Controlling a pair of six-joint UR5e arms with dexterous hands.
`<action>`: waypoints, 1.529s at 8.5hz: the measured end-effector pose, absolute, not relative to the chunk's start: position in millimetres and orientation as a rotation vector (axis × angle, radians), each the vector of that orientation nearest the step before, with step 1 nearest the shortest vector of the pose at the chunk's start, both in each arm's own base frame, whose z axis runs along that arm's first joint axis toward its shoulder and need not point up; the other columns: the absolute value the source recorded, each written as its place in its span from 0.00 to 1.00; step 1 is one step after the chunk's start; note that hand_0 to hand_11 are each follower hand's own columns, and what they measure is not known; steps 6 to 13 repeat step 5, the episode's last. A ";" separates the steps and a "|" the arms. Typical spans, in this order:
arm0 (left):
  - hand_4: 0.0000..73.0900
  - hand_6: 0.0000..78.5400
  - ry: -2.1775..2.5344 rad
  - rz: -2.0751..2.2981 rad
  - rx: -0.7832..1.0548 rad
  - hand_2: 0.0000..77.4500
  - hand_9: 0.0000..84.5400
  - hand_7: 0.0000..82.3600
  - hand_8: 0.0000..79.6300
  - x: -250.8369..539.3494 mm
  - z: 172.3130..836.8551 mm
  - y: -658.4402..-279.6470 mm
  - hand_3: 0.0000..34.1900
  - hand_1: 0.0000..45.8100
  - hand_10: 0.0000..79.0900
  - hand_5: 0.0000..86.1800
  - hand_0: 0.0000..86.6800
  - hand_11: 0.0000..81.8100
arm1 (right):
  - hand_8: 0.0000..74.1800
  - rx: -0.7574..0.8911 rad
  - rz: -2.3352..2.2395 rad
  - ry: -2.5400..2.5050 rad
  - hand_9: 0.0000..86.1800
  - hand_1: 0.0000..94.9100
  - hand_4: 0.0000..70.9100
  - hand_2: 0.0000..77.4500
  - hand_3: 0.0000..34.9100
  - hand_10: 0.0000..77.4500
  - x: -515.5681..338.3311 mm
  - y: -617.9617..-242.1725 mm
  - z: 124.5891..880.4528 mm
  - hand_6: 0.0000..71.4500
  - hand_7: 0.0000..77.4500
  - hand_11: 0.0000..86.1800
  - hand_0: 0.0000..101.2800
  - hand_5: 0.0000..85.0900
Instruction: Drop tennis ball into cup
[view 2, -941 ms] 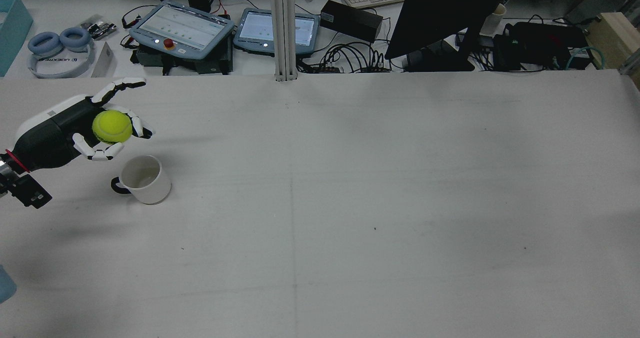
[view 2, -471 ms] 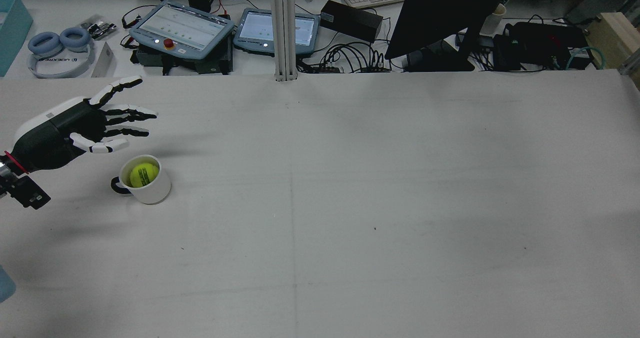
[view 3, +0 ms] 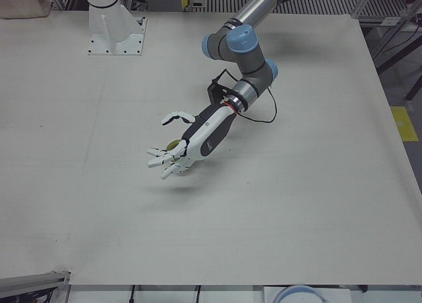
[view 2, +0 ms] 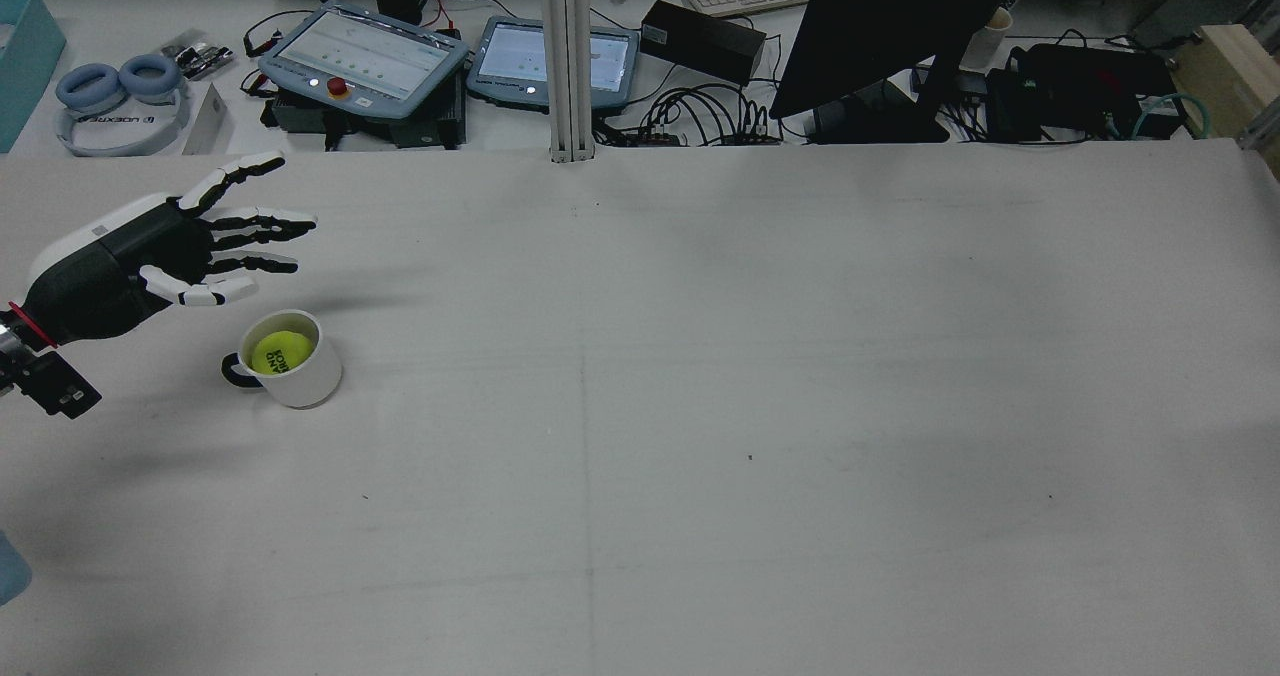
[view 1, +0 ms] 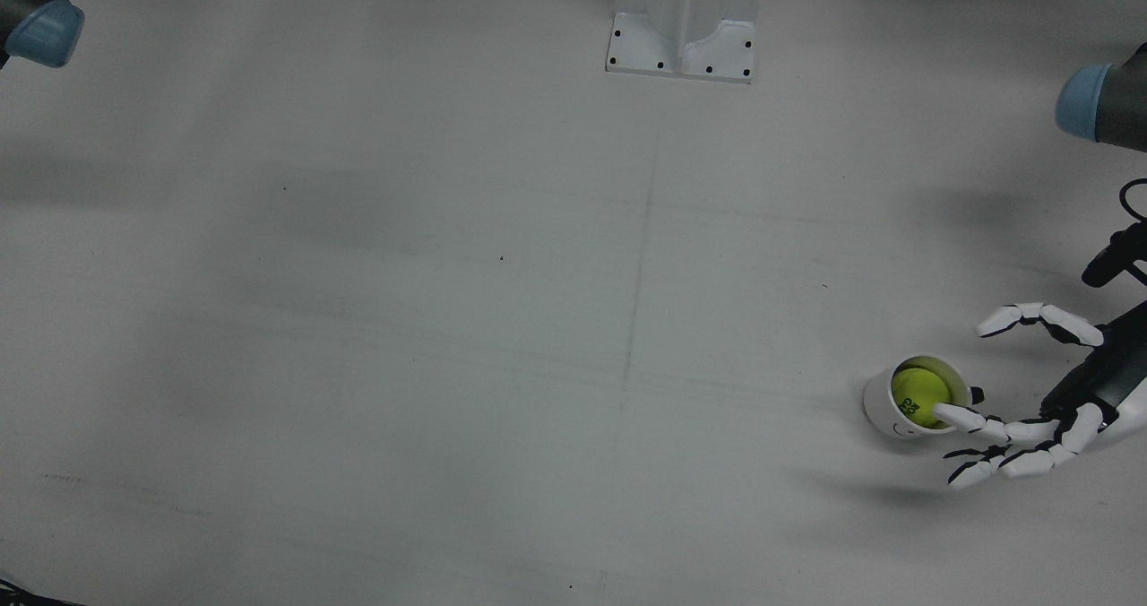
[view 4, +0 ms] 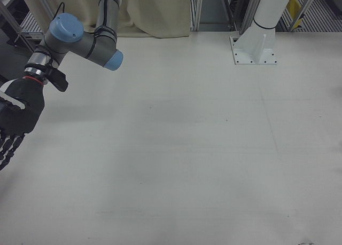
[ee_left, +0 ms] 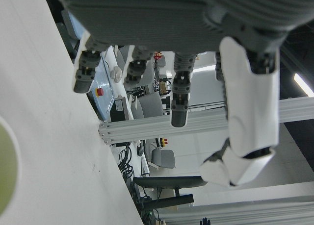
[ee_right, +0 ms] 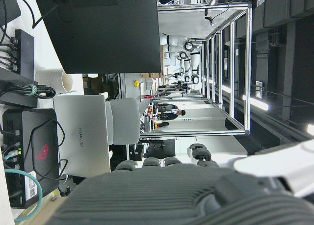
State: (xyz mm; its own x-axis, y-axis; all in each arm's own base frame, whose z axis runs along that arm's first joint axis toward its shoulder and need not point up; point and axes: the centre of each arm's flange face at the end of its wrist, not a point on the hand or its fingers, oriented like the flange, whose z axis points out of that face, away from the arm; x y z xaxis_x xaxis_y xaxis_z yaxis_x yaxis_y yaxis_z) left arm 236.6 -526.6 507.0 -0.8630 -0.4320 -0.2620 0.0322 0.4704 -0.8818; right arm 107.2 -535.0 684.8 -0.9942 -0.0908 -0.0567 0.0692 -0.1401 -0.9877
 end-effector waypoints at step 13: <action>0.01 0.30 2.316 -1.664 0.056 0.49 0.10 0.26 0.21 17.8 540.2 -599.0 0.86 0.51 0.18 0.18 0.72 0.29 | 0.00 -0.025 -2.293 1.989 0.00 0.01 0.00 0.01 0.00 0.00 107.1 -535.2 683.5 0.00 0.01 0.01 0.00 0.00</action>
